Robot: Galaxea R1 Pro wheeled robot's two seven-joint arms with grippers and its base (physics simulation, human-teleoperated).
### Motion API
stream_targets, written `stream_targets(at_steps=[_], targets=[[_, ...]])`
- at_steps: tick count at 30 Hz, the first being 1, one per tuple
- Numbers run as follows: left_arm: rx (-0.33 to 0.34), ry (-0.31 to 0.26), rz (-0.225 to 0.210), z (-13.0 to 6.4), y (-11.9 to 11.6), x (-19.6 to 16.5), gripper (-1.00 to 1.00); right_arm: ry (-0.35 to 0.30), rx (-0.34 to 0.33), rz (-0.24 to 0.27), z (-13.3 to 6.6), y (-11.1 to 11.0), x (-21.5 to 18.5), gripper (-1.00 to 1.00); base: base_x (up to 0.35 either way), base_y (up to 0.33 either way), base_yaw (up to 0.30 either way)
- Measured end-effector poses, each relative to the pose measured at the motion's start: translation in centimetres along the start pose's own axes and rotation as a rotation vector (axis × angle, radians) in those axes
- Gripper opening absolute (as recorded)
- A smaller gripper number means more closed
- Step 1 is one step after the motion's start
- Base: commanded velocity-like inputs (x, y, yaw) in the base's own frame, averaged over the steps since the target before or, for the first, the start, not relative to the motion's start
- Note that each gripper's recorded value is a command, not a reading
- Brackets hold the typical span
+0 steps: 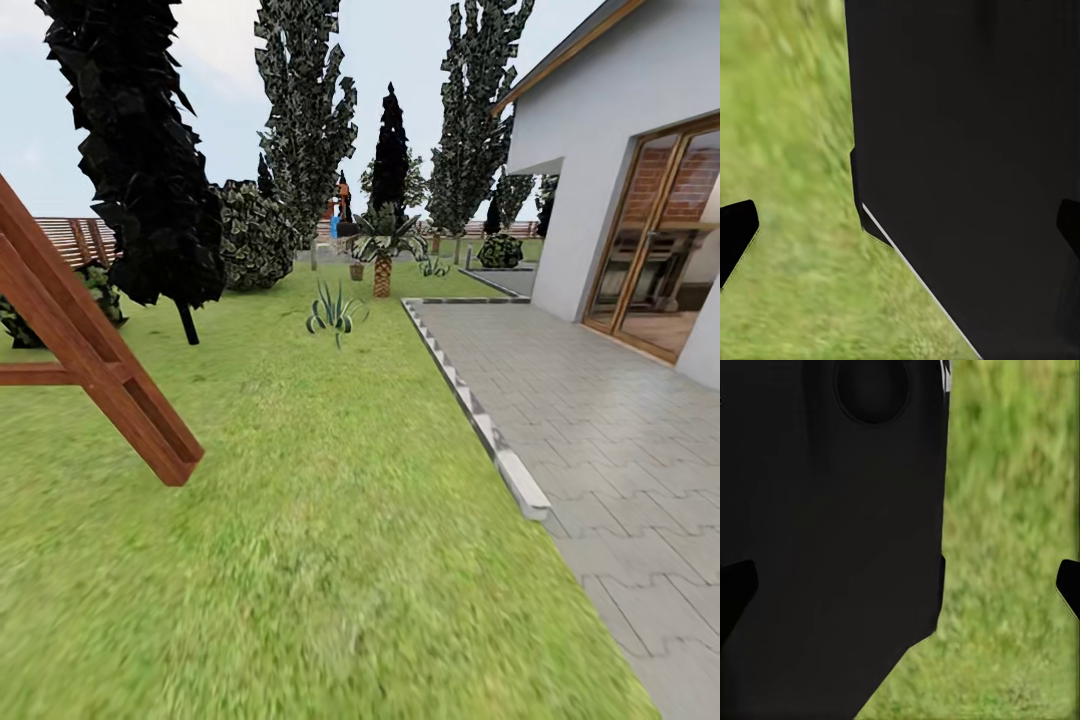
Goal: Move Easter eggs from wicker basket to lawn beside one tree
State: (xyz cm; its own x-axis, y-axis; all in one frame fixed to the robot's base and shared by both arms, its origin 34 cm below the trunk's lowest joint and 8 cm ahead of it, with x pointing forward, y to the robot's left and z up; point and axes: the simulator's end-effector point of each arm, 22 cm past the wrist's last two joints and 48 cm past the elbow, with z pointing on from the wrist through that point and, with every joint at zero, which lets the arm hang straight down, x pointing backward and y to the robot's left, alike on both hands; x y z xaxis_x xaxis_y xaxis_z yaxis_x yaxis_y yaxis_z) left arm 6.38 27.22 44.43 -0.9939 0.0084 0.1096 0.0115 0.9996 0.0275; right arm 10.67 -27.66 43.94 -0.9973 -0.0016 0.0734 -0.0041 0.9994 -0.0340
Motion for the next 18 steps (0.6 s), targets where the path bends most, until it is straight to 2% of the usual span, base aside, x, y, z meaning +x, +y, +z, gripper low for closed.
stream_targets(at_steps=[18], targets=[[0.000,0.000,0.000,0.00,0.00,0.01,1.00,0.000,-0.001,-0.001,0.00,0.05,-0.01,1.00,0.333,0.000,0.000]])
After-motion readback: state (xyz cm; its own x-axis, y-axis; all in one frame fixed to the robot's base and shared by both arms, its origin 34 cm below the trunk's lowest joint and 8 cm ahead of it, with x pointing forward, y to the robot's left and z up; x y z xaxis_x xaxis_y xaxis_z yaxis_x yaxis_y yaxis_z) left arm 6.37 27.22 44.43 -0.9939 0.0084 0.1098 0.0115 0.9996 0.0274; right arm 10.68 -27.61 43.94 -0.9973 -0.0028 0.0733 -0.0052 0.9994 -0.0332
